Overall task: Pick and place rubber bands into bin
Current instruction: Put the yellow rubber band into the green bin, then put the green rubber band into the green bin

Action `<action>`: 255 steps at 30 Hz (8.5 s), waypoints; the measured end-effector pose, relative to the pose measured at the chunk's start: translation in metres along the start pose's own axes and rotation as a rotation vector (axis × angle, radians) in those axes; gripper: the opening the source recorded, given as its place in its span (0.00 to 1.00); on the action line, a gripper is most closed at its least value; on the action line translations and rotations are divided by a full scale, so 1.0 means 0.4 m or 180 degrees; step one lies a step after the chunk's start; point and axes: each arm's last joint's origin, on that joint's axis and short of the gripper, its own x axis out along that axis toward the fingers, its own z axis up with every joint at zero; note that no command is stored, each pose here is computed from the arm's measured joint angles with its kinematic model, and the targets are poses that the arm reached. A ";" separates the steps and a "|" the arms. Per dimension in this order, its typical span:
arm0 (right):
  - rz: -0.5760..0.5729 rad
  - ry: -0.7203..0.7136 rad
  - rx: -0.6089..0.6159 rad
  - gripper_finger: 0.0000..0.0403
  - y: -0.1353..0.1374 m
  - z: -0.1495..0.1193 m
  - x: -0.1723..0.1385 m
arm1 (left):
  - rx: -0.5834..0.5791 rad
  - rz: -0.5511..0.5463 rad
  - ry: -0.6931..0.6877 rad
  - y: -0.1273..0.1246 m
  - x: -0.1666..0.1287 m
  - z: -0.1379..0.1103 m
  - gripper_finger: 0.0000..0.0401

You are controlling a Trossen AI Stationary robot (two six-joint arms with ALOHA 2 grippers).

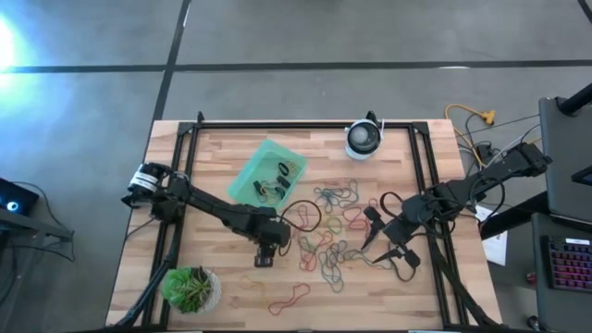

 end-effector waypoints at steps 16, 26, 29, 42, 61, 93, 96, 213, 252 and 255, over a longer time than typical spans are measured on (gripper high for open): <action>0.0000 0.0011 -0.0002 0.50 -0.001 -0.001 0.003 | -0.0062 -0.0136 0.0175 0.009 0.068 -0.003 0.61; 0.0001 0.0032 0.0005 0.50 -0.001 -0.005 0.004 | -0.0011 -0.0217 0.0229 -0.006 0.082 -0.009 0.61; 0.0001 0.0039 0.0007 0.50 -0.001 -0.007 0.005 | 0.0041 -0.0268 0.0219 -0.014 0.081 -0.010 0.61; 0.0000 0.0053 0.0006 0.50 -0.001 -0.011 0.006 | 0.0151 -0.0108 0.0215 -0.017 0.072 -0.010 0.61; 0.0001 0.0133 0.0081 0.50 -0.002 -0.033 0.011 | 0.0295 0.0099 0.0166 -0.063 0.058 -0.010 0.61; -0.0002 0.0145 0.0083 0.50 -0.002 -0.041 0.013 | 0.0316 -0.0177 0.0341 -0.095 0.086 -0.034 0.11; -0.0004 0.0145 0.0086 0.50 -0.002 -0.042 0.013 | 0.0372 -0.0147 0.0397 -0.096 0.104 -0.039 0.02; -0.0001 0.0194 -0.0023 0.50 -0.004 -0.082 0.022 | -0.0058 0.2168 -0.0733 0.253 -0.209 0.030 0.00; -0.1428 0.0688 0.0456 0.50 -0.083 -0.167 0.165 | 0.0622 0.1226 -0.1164 -0.060 -0.214 -0.022 0.24; -0.1487 0.0836 0.0511 0.50 -0.102 -0.182 0.189 | 0.0819 0.1104 -0.1240 -0.114 -0.230 -0.045 0.24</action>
